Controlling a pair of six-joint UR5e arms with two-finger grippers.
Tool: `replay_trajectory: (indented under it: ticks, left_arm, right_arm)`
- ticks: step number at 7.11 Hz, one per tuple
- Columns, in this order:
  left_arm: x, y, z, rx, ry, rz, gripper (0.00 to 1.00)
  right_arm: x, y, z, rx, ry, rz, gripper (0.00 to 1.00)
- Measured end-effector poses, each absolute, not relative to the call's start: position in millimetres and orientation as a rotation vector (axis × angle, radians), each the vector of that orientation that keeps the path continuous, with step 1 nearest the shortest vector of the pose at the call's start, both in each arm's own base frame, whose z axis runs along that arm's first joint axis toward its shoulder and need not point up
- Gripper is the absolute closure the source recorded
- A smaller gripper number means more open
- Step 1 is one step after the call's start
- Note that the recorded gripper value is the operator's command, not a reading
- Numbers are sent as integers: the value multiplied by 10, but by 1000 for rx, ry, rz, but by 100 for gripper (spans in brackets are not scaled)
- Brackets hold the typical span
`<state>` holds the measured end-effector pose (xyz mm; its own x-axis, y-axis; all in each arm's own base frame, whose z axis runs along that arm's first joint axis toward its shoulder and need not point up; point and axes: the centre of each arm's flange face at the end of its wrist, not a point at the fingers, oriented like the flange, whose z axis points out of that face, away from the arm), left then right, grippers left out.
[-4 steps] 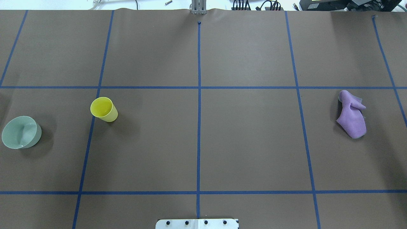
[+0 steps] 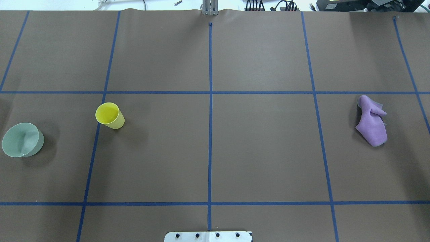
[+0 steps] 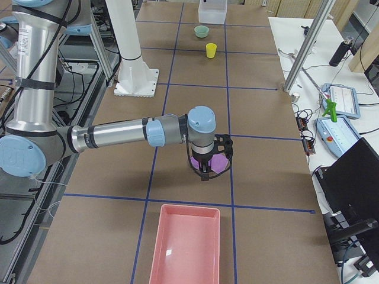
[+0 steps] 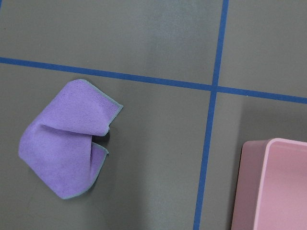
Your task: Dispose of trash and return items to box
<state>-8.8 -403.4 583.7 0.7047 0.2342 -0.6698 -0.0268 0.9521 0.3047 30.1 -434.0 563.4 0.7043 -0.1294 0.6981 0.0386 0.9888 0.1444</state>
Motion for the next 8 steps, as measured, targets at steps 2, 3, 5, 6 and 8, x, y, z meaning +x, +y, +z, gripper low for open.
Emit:
replay_trajectory:
  ticks: [2, 3, 5, 6, 8]
  left_arm:
    - [-83, -4043, 5860, 289, 780, 149, 2]
    - [-74, -4063, 5848, 291, 780, 151, 2]
    - [-34, -4079, 5839, 271, 789, 114, 2]
    - [105, -4104, 5802, 238, 808, 48, 2]
    - [722, -4139, 5681, 163, 824, -37, 3]
  right_arm:
    - [238, -4348, 5665, 111, -785, -105, 0]
    - [173, -4357, 5672, 106, -784, -120, 0]
    - [41, -4377, 5660, 99, -783, -151, 0]
    - [-71, -4391, 5643, 103, -785, -179, 0]
    - [-240, -4432, 5645, 134, -793, -226, 0]
